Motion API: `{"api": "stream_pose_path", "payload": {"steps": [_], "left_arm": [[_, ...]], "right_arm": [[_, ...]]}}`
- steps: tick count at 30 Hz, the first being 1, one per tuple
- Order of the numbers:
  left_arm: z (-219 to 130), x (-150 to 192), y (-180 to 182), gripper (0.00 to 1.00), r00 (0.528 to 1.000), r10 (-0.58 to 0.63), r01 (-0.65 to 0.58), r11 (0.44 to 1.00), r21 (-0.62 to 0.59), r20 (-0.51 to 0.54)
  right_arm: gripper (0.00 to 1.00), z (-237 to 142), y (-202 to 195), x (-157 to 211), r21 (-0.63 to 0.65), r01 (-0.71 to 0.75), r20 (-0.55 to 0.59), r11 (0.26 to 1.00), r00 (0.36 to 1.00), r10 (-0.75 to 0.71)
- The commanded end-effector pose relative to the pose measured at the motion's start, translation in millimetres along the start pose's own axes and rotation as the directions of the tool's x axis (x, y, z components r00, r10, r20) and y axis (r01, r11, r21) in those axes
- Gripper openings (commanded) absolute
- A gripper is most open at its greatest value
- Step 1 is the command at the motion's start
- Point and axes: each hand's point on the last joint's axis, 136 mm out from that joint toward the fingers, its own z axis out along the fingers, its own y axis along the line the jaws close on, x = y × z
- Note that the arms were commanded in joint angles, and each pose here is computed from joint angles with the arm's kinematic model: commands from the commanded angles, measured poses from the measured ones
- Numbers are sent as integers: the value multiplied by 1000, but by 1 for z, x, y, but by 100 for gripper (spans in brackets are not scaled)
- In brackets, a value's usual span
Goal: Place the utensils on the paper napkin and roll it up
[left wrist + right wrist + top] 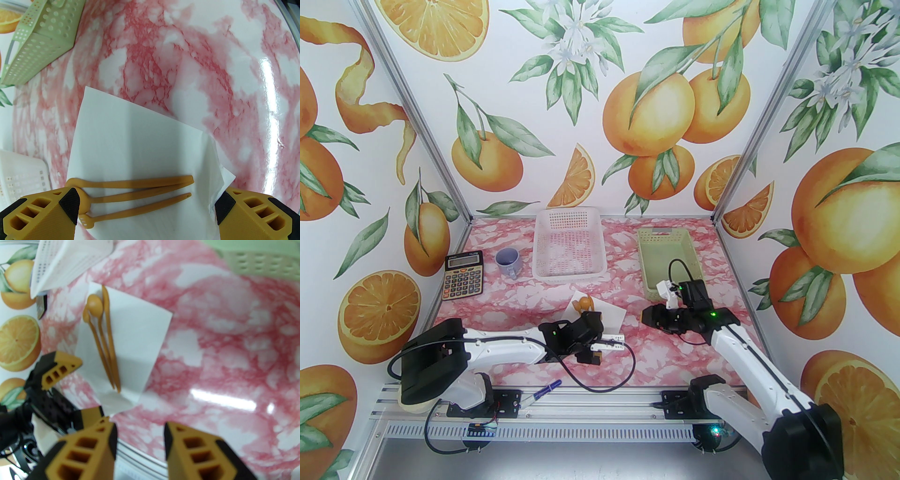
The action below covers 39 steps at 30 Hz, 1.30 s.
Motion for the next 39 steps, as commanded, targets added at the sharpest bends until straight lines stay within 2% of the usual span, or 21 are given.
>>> {"api": "stream_pose_path", "payload": {"steps": [1,6,25,35,39], "left_arm": [[3,-8,3,100,998,-46,46,999,-3,35],[2,-12,9,100,994,-90,92,995,-31,63],[3,16,9,100,968,-250,248,964,-92,-5],[6,20,10,100,962,-273,271,955,-119,2],[6,22,11,100,960,-280,279,952,-126,10]], "right_arm": [[37,9,5,2,-18,-2,-19,1000,1000,2],[35,17,8,9,-32,-2,-44,999,999,1],[11,57,13,53,-76,-28,-191,997,982,13],[1,79,20,70,-112,-45,-235,993,972,17],[1,88,22,76,-123,-43,-254,991,967,10]]}}
